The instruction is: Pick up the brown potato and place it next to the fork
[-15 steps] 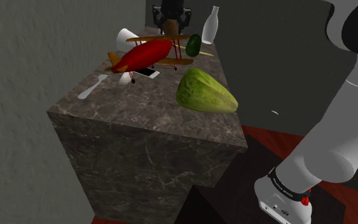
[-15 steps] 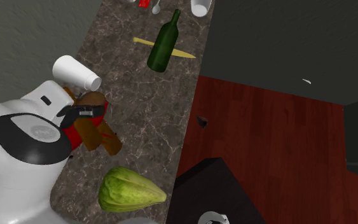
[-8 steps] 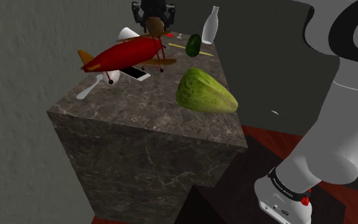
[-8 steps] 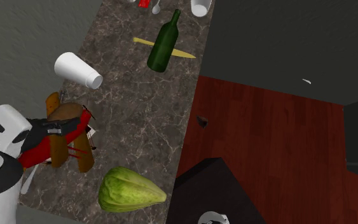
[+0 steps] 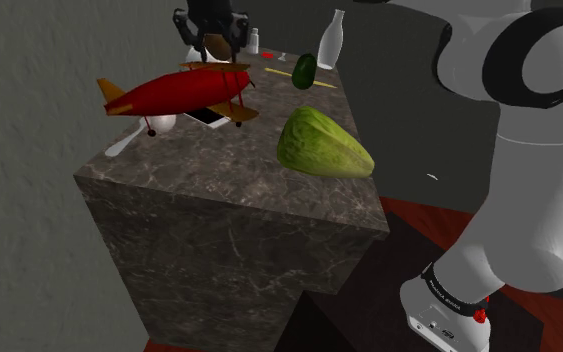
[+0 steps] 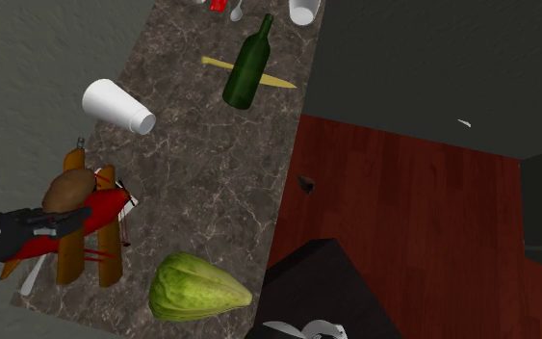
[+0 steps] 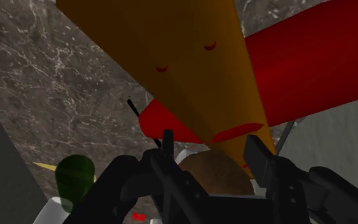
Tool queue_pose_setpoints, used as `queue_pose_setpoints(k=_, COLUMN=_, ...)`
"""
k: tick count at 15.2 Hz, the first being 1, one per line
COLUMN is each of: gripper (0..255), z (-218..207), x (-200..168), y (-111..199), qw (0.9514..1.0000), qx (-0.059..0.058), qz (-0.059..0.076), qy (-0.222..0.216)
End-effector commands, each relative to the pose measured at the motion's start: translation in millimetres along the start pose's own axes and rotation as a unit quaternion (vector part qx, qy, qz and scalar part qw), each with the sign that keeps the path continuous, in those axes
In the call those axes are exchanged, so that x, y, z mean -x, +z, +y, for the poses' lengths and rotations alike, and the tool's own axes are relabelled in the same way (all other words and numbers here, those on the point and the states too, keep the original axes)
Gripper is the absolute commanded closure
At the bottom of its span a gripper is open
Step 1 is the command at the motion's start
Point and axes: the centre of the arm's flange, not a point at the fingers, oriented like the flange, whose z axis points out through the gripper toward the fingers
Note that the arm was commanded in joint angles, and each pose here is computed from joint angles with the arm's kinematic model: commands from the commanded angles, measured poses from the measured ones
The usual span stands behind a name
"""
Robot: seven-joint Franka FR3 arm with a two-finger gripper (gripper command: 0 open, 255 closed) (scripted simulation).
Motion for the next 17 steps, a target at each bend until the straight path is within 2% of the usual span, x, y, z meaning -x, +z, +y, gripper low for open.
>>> queue_pose_setpoints(k=1, gripper=255, z=-23, x=25, y=13, qw=0.9978, qx=-0.039, qz=-0.053, qy=-0.011)
queue_pose_setpoints(k=11, gripper=255, z=-29, x=49, y=60, qw=0.9978, qx=-0.039, qz=-0.053, qy=-0.011)
queue_pose_setpoints(k=12, gripper=0, z=-17, x=7, y=36, qw=0.9926, qx=-0.028, qz=0.118, qy=-0.004)
queue_pose_setpoints(k=13, gripper=0, z=-17, x=7, y=36, qw=0.9926, qx=-0.028, qz=0.118, qy=-0.004)
queue_pose_setpoints(k=14, gripper=0, z=2, x=-3, y=45, qw=0.9901, qx=-0.057, qz=0.108, qy=-0.069)
queue_pose_setpoints(k=15, gripper=0, z=19, x=-16, y=55, qw=0.9826, qx=-0.086, qz=0.098, qy=-0.133)
queue_pose_setpoints(k=16, gripper=0, z=34, x=-31, y=65, qw=0.9701, qx=-0.114, qz=0.087, qy=-0.196)
queue_pose_setpoints(k=17, gripper=0, z=46, x=-47, y=76, qw=0.9527, qx=-0.141, qz=0.076, qy=-0.258)
